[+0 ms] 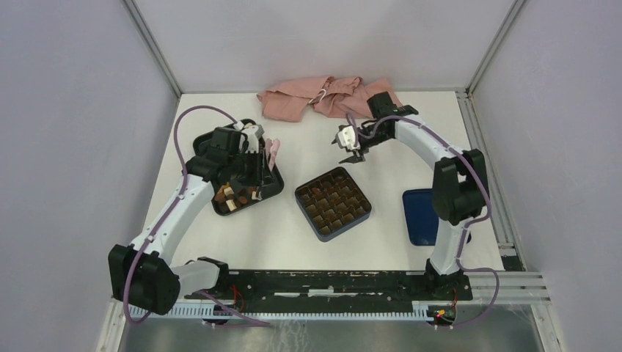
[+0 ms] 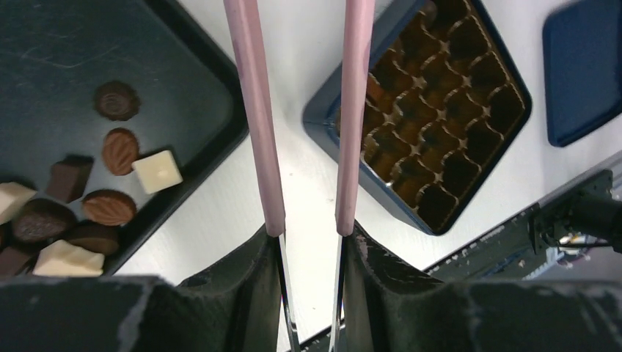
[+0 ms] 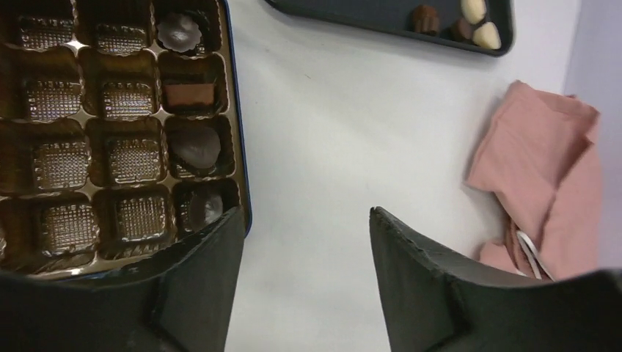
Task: Pack the chocolate
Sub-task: Adjust the packing box at the center of the board.
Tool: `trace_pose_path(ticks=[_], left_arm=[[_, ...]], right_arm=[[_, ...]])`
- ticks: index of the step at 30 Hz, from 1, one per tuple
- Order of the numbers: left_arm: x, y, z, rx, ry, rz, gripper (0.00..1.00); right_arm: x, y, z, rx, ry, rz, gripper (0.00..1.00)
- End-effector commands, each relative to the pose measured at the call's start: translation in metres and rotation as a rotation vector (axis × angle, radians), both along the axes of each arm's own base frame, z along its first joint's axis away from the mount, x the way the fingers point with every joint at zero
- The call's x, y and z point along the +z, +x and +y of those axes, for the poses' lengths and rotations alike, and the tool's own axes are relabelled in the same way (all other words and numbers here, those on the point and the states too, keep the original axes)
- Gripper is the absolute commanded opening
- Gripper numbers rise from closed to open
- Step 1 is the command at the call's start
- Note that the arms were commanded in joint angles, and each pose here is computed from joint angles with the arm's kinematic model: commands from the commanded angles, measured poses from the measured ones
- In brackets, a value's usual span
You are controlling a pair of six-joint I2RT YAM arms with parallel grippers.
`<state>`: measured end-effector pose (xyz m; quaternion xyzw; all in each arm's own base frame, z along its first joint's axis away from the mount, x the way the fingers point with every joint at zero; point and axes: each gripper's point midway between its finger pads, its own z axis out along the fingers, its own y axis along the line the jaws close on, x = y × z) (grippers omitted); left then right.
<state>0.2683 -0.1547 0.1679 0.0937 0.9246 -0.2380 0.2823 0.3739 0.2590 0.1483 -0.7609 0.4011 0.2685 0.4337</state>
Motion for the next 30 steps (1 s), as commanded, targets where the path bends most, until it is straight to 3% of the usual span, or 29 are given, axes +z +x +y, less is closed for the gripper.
trace_pose_path(ticks=[1,17,24,30], left_arm=[[0.004,0.010,0.017,-0.031,-0.028,-0.135,0.38],[-0.014,0.015,0.020,-0.037,-0.025,-0.148,0.38],[-0.013,0.013,0.018,-0.047,-0.032,-0.141,0.38],[-0.011,0.011,0.018,-0.047,-0.035,-0.138,0.38]], right_arm=[[-0.020,-0.017,0.007,0.114,-0.217,-0.008,0.66],[-0.086,0.004,0.007,0.041,-0.501,-0.006,0.45],[-0.086,0.003,0.012,0.038,-0.480,-0.005,0.23],[-0.061,0.010,0.014,-0.064,-0.418,-0.068,0.07]])
